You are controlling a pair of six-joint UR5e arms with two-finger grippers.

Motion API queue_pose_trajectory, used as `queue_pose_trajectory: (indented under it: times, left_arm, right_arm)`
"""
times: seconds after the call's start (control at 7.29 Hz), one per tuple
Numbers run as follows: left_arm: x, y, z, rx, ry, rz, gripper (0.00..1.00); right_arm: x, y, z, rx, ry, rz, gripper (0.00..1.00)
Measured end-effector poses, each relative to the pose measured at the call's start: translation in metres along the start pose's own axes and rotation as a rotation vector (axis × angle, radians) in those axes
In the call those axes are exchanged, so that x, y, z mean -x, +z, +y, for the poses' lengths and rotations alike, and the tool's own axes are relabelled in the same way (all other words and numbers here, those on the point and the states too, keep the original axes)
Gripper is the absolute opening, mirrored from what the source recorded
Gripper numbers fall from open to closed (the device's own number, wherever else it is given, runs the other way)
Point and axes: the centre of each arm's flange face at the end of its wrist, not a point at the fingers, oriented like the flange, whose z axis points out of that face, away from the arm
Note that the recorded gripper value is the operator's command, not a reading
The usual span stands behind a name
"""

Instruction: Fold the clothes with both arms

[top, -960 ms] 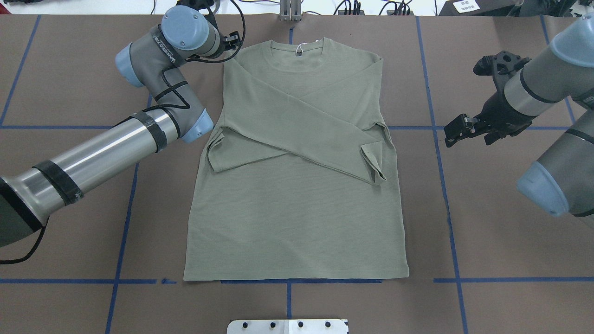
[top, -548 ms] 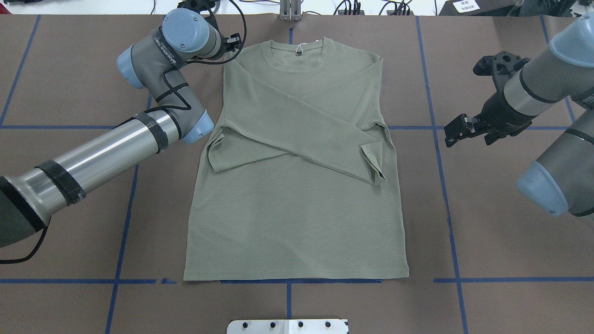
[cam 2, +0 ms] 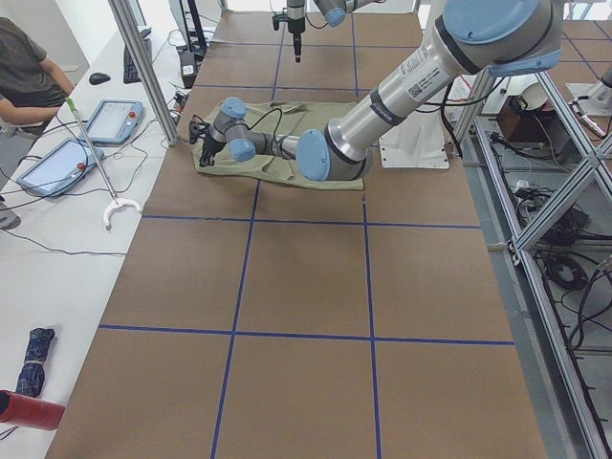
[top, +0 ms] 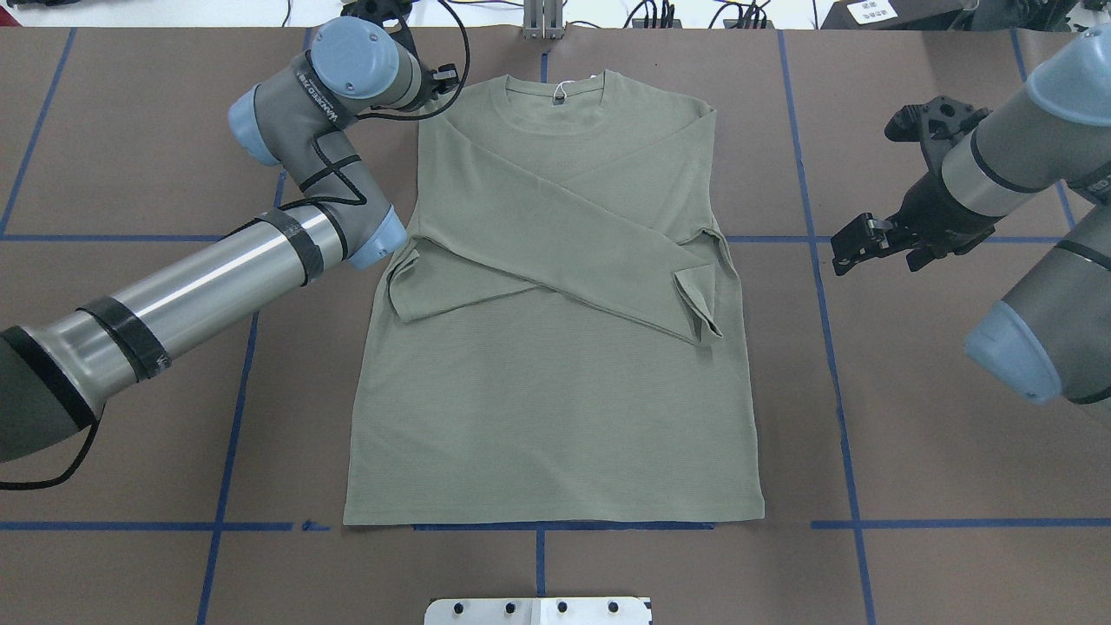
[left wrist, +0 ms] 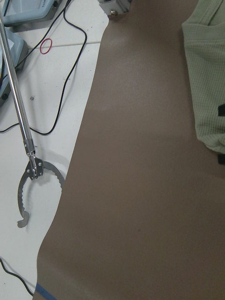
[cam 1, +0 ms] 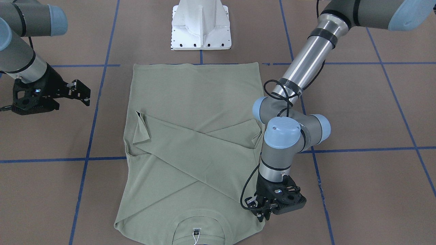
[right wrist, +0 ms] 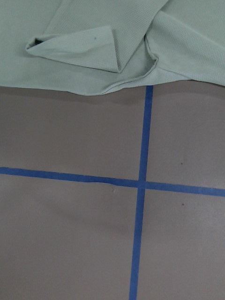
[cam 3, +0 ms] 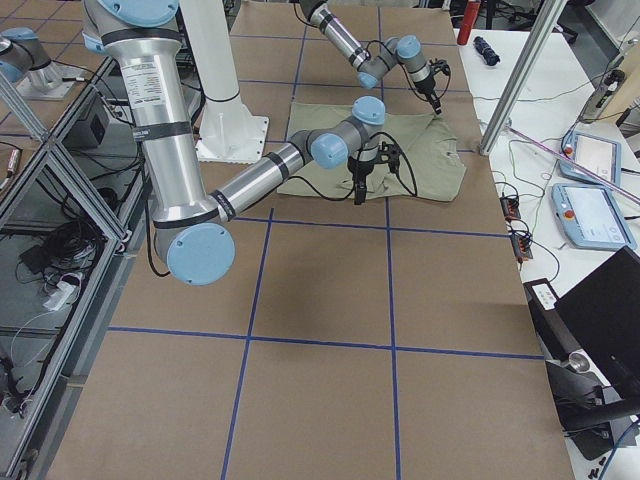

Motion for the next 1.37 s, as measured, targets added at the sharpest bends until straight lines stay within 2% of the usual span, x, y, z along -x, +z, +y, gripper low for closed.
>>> queue_pose_trajectory:
  times: [0.69, 1.1, 1.37]
  left_arm:
    - [0.006, 0.001, -0.006, -0.005, -0.003, -0.01, 0.0]
    - [0.046, 0.008, -0.041, -0.033, -0.015, -0.083, 0.0]
    - [0.08, 0.017, -0.05, -0.069, -0.002, -0.137, 0.0]
  right_arm:
    - [-0.001, 0.001, -0.001, 0.001, 0.003, 0.002, 1.0]
    - [-0.001, 0.001, -0.001, 0.001, 0.004, 0.003, 1.0]
    - [-0.001, 0.002, -0.001, 0.002, 0.005, 0.003, 1.0]
